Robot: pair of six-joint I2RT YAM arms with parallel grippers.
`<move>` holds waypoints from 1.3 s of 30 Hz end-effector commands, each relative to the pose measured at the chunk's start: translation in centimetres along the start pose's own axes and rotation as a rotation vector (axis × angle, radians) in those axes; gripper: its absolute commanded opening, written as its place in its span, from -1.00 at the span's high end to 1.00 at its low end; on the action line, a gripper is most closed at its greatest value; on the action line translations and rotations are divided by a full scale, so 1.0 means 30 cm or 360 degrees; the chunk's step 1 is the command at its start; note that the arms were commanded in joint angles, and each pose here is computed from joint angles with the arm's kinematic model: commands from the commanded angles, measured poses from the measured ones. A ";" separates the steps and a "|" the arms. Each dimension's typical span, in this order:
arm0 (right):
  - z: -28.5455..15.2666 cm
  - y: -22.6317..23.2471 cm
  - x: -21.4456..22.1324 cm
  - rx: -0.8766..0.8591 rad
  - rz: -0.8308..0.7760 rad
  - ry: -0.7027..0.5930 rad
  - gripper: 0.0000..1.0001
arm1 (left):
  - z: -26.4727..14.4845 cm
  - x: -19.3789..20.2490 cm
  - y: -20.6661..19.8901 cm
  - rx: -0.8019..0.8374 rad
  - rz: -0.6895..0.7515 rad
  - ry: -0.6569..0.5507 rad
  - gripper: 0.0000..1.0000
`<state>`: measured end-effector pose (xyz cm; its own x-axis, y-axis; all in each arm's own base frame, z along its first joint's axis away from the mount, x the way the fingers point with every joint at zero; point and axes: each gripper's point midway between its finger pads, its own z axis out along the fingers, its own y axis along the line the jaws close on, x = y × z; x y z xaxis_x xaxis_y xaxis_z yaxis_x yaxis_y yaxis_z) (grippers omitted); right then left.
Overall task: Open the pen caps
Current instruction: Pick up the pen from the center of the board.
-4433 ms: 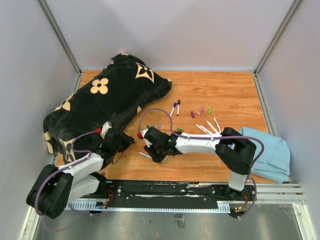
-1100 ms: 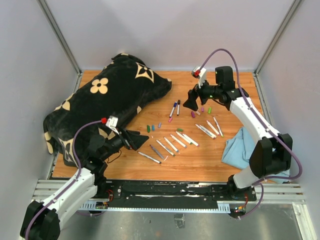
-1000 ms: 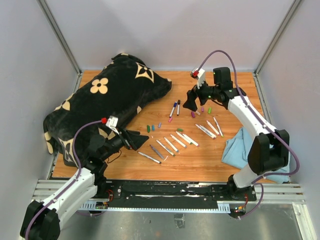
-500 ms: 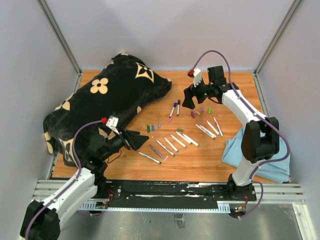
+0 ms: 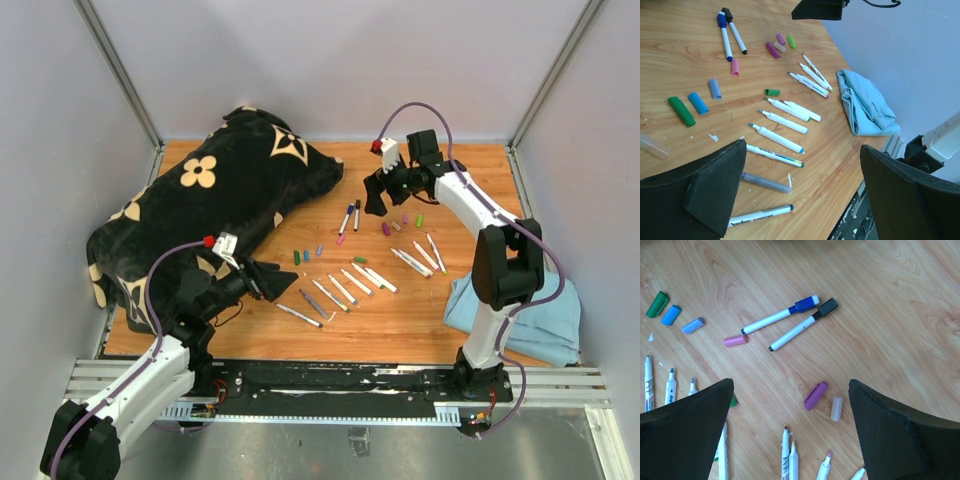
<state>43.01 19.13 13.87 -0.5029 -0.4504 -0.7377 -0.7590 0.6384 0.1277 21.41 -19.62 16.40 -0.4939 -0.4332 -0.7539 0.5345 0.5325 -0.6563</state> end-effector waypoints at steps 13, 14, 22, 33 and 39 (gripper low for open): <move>0.128 -0.032 0.026 0.0107 0.0047 0.0188 -0.92 | 0.004 -0.021 -0.020 0.0026 0.0065 -0.0006 -0.99; 0.138 -0.037 0.030 0.0122 0.0061 0.0201 -0.88 | 0.003 -0.020 -0.021 0.0026 0.0064 -0.0006 -0.99; 0.215 -0.052 0.053 0.0210 0.0168 0.0297 -0.33 | -0.002 -0.022 -0.021 0.0018 0.0067 -0.0009 -0.99; 0.307 -0.029 0.089 0.0168 0.0280 0.0382 0.02 | -0.004 -0.021 -0.017 0.0007 0.0062 -0.0010 -0.99; 0.345 -0.009 0.111 0.0149 0.0284 0.0424 0.09 | -0.004 -0.019 -0.015 0.0004 0.0055 -0.0008 -0.99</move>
<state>46.61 22.05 4.96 -0.7161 -0.4509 -0.5328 -0.6068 0.7794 0.1559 21.20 -19.39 15.57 -0.5074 -0.4121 -0.7568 0.5200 0.5538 -0.6503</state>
